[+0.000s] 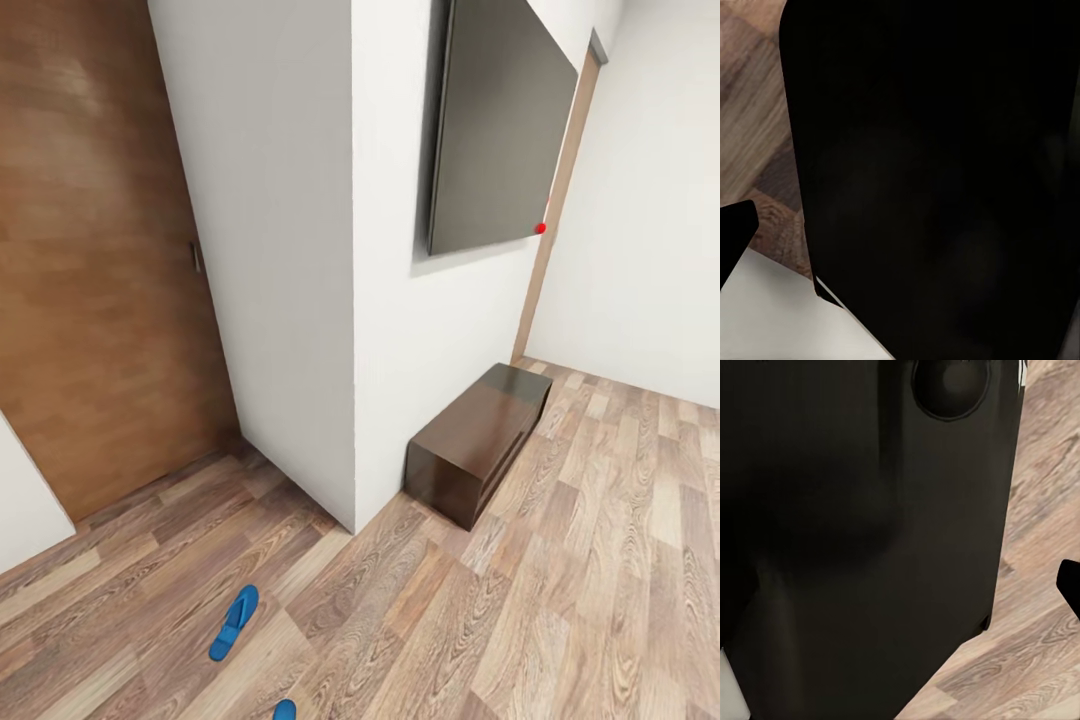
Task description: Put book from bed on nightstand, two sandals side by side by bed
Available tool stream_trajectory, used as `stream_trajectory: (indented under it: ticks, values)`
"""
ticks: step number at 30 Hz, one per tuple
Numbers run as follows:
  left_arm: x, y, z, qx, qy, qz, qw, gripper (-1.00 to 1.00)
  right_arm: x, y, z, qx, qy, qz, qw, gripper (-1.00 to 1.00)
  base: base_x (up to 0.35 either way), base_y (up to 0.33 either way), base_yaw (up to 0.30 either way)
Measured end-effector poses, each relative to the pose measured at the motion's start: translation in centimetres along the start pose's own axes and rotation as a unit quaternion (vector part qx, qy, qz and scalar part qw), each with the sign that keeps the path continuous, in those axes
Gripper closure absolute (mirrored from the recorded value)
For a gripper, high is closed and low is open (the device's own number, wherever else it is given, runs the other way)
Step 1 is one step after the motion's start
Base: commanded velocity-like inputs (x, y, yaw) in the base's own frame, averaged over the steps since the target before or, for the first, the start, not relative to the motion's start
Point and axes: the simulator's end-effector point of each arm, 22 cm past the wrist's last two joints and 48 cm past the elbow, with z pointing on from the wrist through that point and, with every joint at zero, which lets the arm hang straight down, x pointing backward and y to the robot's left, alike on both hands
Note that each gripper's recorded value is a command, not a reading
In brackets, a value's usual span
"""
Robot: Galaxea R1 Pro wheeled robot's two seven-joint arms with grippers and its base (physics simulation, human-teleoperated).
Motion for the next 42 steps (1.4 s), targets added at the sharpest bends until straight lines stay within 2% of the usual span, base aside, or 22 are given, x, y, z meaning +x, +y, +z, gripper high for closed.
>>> stream_trajectory:
  ticks: [21, 34, 42]
  values:
    - [-0.03, 0.00, 0.00, 0.000, -0.001, 0.000, 1.0000, -1.00, 0.06, 0.00, 0.00, 0.000, 0.001, 0.000, 1.0000, -1.00, 0.015, 0.087, -0.007]
    - [-0.05, 0.00, 0.00, 0.000, -0.001, 0.000, 1.0000, -1.00, 0.12, 0.00, 0.00, 0.000, 0.001, 0.000, 1.0000, -1.00, 0.041, 0.047, -0.158]
    - [-0.02, 0.00, 0.00, 0.000, -0.001, 0.000, 1.0000, -1.00, 0.15, 0.00, 0.00, 0.000, 0.002, 0.000, 1.0000, -1.00, 0.005, 0.006, -0.056]
